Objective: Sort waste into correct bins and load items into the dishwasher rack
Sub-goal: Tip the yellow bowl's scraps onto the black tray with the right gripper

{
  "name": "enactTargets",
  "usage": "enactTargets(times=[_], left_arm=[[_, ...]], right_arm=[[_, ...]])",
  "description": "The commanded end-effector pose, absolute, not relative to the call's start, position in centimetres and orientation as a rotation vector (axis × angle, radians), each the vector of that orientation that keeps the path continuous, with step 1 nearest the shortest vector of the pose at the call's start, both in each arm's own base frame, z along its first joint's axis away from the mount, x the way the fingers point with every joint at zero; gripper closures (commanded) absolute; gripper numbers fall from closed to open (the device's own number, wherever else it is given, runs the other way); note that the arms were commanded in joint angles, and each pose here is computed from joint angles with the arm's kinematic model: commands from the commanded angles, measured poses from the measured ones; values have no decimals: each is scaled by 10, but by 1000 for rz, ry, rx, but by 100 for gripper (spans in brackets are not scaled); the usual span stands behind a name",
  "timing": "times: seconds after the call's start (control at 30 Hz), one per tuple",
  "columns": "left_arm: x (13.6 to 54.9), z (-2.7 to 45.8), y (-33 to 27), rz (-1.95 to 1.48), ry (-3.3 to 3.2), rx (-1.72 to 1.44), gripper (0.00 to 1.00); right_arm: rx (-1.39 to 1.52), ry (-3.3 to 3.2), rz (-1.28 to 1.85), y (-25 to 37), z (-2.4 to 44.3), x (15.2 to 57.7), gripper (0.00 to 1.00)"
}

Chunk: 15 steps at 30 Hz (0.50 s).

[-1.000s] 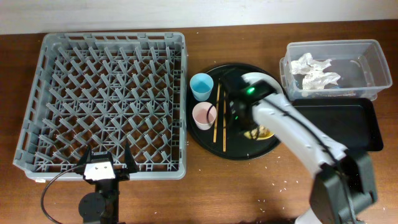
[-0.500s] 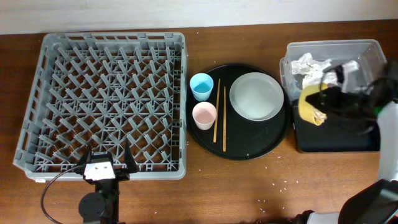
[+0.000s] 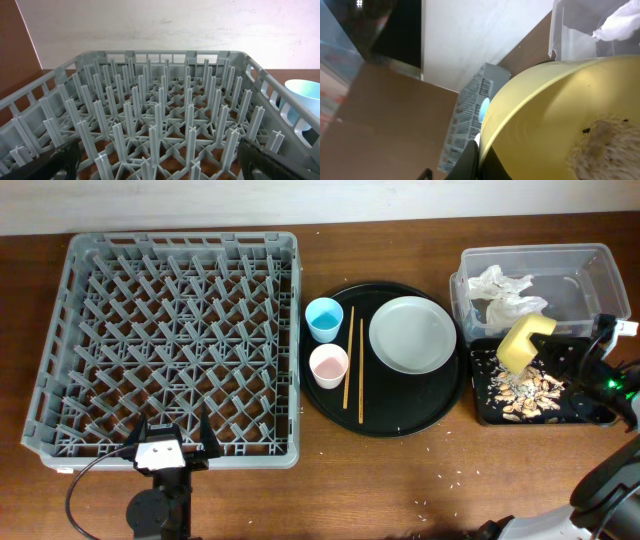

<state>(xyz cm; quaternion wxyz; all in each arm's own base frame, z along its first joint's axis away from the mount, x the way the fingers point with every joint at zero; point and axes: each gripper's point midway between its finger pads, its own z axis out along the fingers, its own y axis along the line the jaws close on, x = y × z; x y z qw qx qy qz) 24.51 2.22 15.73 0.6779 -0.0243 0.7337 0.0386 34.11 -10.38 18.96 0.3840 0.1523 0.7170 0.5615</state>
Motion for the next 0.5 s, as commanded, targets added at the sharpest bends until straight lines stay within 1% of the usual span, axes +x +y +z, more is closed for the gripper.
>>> enactTargets(times=[0.0,0.07,0.13,0.23,0.47], left_arm=[[245,156,21,94,1652,-36,0],[245,156,21,94,1652,-37,0],[245,156,21,94,1652,-37,0],[245,156,21,94,1652,-37,0],[245,156,21,94,1652,-36,0]], right_arm=[[594,1751,1573,-119,195,335,96],[758,1714,1633,-134,196,329,96],[817,1684,1629,-146,196,324,96],[836,1666,1610,-155,196,320,96],[839,1674,1631,-149,196,321,96]])
